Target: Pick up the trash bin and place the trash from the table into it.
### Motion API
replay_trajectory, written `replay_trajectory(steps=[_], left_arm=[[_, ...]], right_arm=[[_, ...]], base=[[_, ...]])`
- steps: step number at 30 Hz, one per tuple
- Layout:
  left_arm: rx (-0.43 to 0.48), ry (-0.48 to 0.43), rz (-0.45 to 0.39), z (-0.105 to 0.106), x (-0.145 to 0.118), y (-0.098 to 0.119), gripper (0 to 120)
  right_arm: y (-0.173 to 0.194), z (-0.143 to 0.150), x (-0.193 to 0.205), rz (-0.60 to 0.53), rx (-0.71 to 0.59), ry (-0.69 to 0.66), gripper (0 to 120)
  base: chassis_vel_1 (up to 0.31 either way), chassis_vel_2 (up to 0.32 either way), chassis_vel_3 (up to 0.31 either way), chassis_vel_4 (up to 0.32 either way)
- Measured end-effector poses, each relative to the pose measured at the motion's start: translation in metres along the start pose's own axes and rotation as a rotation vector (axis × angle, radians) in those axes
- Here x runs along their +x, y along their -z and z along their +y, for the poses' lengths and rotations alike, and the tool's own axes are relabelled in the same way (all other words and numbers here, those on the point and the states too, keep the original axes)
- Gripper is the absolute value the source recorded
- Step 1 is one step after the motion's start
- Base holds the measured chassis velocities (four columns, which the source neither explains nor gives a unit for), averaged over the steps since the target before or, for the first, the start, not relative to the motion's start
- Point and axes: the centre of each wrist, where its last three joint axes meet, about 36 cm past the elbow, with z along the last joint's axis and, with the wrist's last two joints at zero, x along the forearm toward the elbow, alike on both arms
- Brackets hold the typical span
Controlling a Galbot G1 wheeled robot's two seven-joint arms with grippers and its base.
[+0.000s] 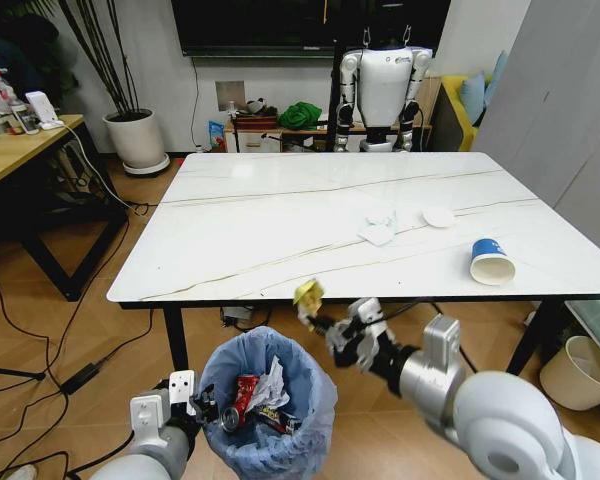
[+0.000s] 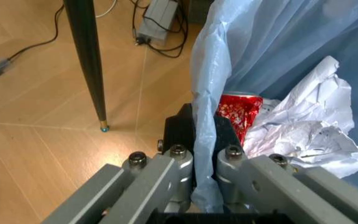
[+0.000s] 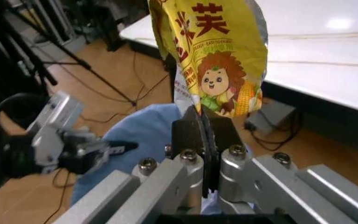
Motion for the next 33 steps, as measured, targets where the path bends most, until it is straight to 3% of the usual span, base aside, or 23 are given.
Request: replay_trajectory(steps=[10,16,18,22,23,30,32,33], left_arm=[[0.002,-0.001,-0.004,-0.002,0.000,0.000,0],[0.000,-0.001,-0.006,-0.003,-0.001,0.000,0],[-0.001,-0.001,-0.007,-0.002,-0.002,0.000,0],[0.001,-0.004,-0.014,-0.001,-0.004,0.003,0],[0.001,-0.004,-0.014,-0.001,-0.004,0.003,0],[0.000,-0.009,-0.011,0.000,-0.004,0.004,0],[0.000,-0.009,-0.010,0.000,-0.004,0.003,0],[0.000,-0.010,-0.009,0.001,-0.004,0.003,0]], right_arm=[[-0.019,0.006,-0.010,0.080,0.085,0.042,0],[-0.031,0.006,-0.020,0.108,0.131,0.015,24],[-0.033,0.006,-0.022,0.109,0.143,0.009,27],[-0.031,0.003,-0.028,0.087,0.152,-0.002,47],[-0.031,0.003,-0.028,0.087,0.152,-0.002,47],[0.020,-0.029,-0.024,-0.075,0.068,-0.108,77],[0.022,-0.031,-0.024,-0.080,0.066,-0.114,77],[0.031,-0.045,-0.023,-0.106,0.052,-0.159,84]], base=[[0.000,0.000,0.000,0.000],[0.000,0.000,0.000,0.000],[0.000,0.000,0.000,0.000],[0.000,0.000,0.000,0.000],[0.000,0.000,0.000,0.000],[0.000,0.000,0.000,0.000],[0.000,0.000,0.000,0.000],[0.000,0.000,0.000,0.000]])
